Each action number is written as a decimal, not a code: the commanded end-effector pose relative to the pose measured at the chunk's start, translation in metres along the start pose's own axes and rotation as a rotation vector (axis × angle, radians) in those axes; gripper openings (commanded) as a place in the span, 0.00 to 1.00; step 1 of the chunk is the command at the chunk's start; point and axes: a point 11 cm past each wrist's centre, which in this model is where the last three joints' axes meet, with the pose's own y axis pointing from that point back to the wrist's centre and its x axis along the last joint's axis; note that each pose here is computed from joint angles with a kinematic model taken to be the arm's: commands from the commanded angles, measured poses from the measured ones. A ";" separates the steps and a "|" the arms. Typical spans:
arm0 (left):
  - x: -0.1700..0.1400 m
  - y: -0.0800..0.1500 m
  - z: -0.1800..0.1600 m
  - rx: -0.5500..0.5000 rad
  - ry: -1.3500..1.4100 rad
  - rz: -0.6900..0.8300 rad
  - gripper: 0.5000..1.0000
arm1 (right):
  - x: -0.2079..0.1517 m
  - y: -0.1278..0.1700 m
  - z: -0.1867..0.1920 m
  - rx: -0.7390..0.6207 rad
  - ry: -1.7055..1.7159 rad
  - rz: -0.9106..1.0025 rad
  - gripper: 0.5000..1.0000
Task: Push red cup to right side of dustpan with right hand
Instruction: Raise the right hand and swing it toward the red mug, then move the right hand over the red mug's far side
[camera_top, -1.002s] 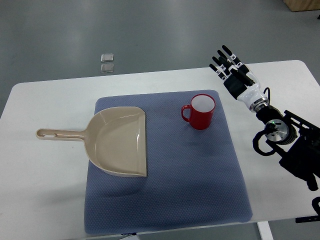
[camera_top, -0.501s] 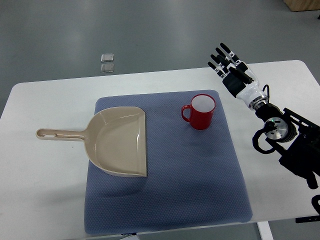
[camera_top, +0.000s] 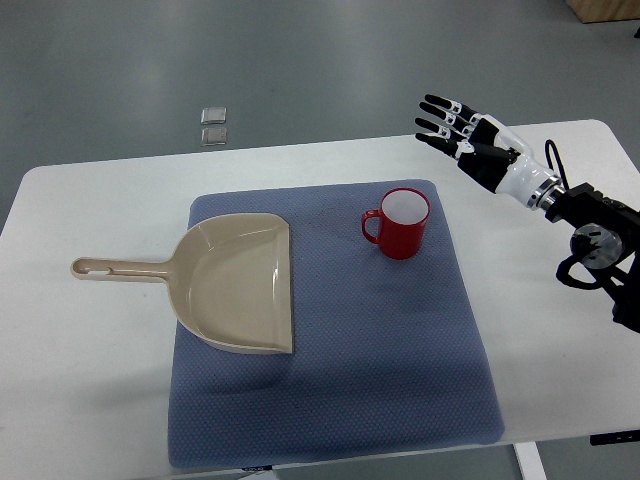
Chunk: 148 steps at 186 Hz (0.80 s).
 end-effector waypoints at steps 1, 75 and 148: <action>0.000 0.000 0.000 0.000 -0.002 -0.001 1.00 | 0.009 0.006 -0.008 -0.049 0.106 -0.009 0.87; -0.002 0.000 0.000 0.000 -0.003 -0.015 1.00 | 0.002 0.011 0.005 -0.140 0.265 -0.083 0.87; -0.003 0.000 -0.001 0.001 0.002 -0.017 1.00 | -0.001 0.019 0.024 -0.137 0.242 -0.090 0.87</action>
